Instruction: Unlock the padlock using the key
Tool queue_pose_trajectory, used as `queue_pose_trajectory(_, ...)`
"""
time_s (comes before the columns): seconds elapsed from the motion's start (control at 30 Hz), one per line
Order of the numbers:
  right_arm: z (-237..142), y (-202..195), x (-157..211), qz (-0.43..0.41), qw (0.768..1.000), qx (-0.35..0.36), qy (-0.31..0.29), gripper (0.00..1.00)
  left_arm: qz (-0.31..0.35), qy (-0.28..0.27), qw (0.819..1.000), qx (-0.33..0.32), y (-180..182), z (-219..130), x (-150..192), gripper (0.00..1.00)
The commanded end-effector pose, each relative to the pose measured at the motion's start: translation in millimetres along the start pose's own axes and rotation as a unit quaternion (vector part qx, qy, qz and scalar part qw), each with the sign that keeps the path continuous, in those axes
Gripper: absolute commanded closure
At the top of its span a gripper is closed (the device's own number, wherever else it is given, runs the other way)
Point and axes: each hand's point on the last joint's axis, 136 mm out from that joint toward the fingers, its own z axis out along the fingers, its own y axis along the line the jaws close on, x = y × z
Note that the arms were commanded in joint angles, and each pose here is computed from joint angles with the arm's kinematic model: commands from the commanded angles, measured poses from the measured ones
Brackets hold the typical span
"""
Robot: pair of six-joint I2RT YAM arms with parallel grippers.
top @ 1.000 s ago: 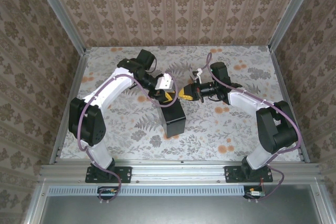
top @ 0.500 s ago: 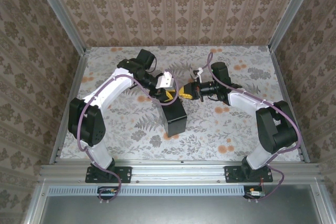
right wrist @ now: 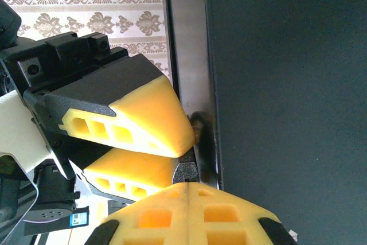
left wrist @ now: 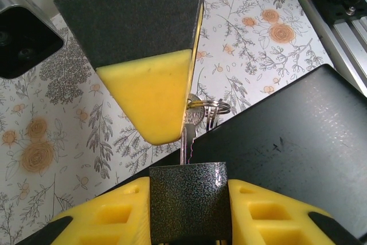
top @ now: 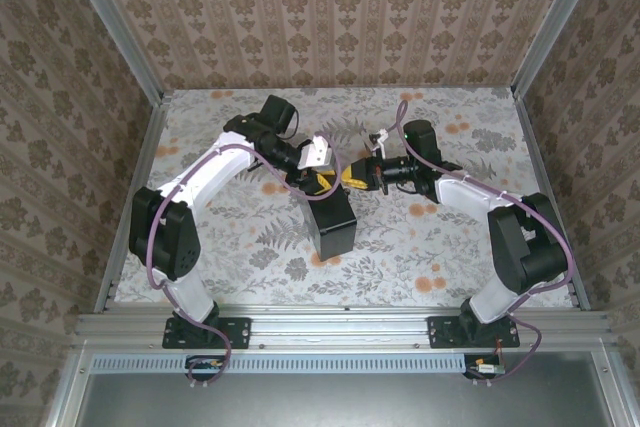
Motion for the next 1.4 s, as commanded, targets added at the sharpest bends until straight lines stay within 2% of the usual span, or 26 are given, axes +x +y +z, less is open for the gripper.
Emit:
queue_pose_trajectory(0.0,10.9,14.2,14.6,-0.042,0.998,-0.027,0.031,1.00,0.046,-0.066,0.997,0.010,-4.8,7.7,-37.4,0.69)
queue_pose_trajectory(0.1,15.4,16.2,8.7,-0.050,0.998,-0.039,0.032,1.00,0.038,-0.062,0.997,0.015,-5.1,9.0,-35.3,0.68)
queue_pose_trajectory(0.23,21.3,26.0,7.7,-0.060,0.996,-0.050,0.042,1.00,0.030,-0.051,0.998,0.008,-0.7,12.1,-31.2,0.74)
queue_pose_trajectory(0.4,29.9,27.0,10.6,-0.054,0.996,-0.054,0.052,1.00,0.035,-0.061,0.998,0.000,-1.1,14.0,-32.2,0.76)
queue_pose_trajectory(0.63,28.5,40.3,4.6,-0.042,0.996,-0.062,0.041,1.00,0.049,-0.079,0.996,0.015,-11.2,16.8,-34.7,0.87)
queue_pose_trajectory(0.87,20.1,20.2,15.1,0.005,0.999,-0.019,0.044,1.00,0.034,-0.049,0.998,-0.012,-4.2,16.2,-21.9,0.90)
queue_pose_trajectory(0.93,18.1,19.1,13.9,0.006,0.999,-0.017,0.038,0.90,0.031,-0.050,0.998,-0.014,-4.5,15.4,-21.9,0.90)
queue_pose_trajectory(1.03,15.6,20.2,10.8,0.008,0.999,-0.014,0.029,0.82,0.030,-0.058,0.998,-0.012,-5.6,13.0,-24.2,0.90)
queue_pose_trajectory(1.23,10.9,20.3,7.7,0.009,1.000,-0.013,0.024,0.77,0.022,-0.061,0.998,-0.011,-5.8,10.9,-22.8,0.91)
queue_pose_trajectory(1.37,-0.8,13.4,3.1,0.018,1.000,-0.007,0.008,0.68,0.019,-0.063,0.998,-0.014,-4.6,7.6,-22.2,0.91)
